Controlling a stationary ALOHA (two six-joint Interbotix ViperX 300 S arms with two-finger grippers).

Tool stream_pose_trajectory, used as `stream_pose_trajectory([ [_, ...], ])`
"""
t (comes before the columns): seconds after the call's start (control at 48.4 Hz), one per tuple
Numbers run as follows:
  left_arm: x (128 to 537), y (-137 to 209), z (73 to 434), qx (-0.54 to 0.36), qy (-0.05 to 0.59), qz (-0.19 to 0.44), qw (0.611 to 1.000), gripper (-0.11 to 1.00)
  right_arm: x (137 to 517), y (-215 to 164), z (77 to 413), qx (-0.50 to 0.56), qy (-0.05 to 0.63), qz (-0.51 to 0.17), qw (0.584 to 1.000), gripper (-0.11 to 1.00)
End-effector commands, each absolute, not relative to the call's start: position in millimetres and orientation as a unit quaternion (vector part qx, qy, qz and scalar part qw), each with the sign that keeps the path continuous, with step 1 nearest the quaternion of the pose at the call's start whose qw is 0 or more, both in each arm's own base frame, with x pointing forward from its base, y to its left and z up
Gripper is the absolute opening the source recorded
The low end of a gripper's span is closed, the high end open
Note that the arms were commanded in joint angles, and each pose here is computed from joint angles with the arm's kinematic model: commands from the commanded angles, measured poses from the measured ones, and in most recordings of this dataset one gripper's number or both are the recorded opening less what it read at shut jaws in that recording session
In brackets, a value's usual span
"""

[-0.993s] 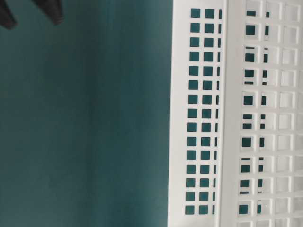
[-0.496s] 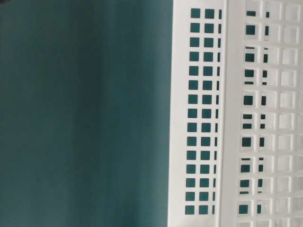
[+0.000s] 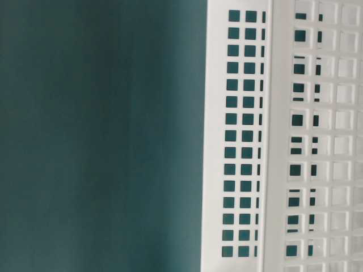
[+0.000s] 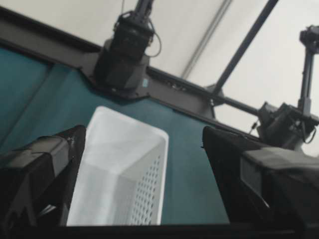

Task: Lift the white basket with both hands.

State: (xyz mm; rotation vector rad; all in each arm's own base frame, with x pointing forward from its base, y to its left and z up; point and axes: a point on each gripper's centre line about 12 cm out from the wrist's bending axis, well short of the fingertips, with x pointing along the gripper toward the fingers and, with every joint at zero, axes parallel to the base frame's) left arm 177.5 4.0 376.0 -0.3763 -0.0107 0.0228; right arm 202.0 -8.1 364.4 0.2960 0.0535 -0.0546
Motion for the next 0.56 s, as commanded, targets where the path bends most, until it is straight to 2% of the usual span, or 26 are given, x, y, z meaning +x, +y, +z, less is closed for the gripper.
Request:
stream_pose_trajectory([
  [0.0, 178.0, 4.0, 380.5, -0.185, -0.012, 0.010, 0.983, 0.95, 200.4, -8.0, 370.2, 0.137, 0.014, -0.025, 0.990, 0.91],
  [0.538, 178.6, 4.0, 373.2, -0.185, -0.004, 0.012, 0.983, 0.95, 200.4, -7.7, 368.0, 0.138, 0.009, -0.023, 0.990, 0.91],
])
